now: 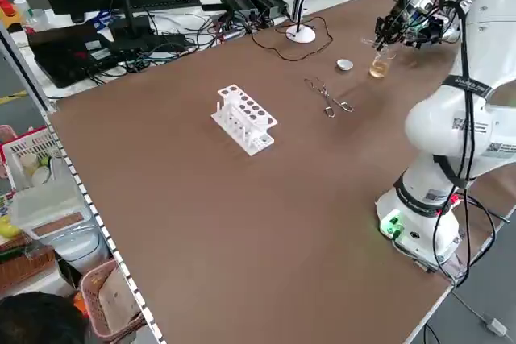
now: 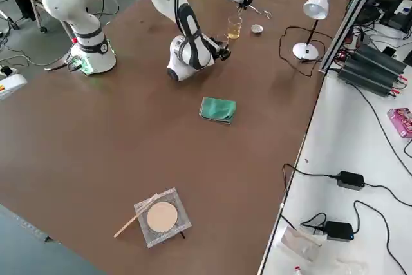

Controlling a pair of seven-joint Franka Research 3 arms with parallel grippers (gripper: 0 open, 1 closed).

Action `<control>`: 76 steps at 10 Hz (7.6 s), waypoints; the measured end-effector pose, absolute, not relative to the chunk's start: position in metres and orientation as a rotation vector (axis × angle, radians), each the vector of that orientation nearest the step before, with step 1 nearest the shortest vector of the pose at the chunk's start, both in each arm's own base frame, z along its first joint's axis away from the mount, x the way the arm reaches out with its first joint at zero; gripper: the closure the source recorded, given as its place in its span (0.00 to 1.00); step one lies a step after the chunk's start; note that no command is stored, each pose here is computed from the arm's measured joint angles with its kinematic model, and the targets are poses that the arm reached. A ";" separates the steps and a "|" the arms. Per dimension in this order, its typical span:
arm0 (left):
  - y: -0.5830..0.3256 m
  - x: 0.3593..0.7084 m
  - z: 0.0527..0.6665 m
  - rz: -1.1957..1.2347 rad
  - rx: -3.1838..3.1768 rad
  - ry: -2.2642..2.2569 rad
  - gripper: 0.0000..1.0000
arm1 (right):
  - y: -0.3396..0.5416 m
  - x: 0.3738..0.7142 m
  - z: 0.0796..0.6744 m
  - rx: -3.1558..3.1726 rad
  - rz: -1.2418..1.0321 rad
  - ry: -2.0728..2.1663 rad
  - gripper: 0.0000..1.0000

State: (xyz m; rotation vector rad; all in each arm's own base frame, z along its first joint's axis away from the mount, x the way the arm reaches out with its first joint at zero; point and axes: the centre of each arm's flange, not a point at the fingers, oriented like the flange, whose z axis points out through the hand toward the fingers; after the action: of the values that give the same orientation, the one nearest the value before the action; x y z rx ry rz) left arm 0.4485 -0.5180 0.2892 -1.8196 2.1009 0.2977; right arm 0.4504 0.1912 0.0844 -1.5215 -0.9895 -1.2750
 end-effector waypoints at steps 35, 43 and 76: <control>0.219 0.588 0.347 -1.719 -2.579 2.433 0.79 | 0.371 0.391 0.171 -1.521 -1.176 -0.508 0.62; 0.274 0.524 0.269 -2.212 -2.447 2.373 0.79 | 0.423 0.363 0.178 -1.598 -0.990 -0.371 0.62; 0.288 0.516 0.138 -2.519 -2.420 2.144 0.79 | 0.443 0.362 0.185 -1.544 -0.410 0.187 0.62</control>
State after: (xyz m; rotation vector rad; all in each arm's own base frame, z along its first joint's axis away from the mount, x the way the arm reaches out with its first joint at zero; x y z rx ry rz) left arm 0.5164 0.2881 0.1380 -2.4204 2.1437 -2.5193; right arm 0.3617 0.4431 0.1847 -1.5441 0.1866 -0.4100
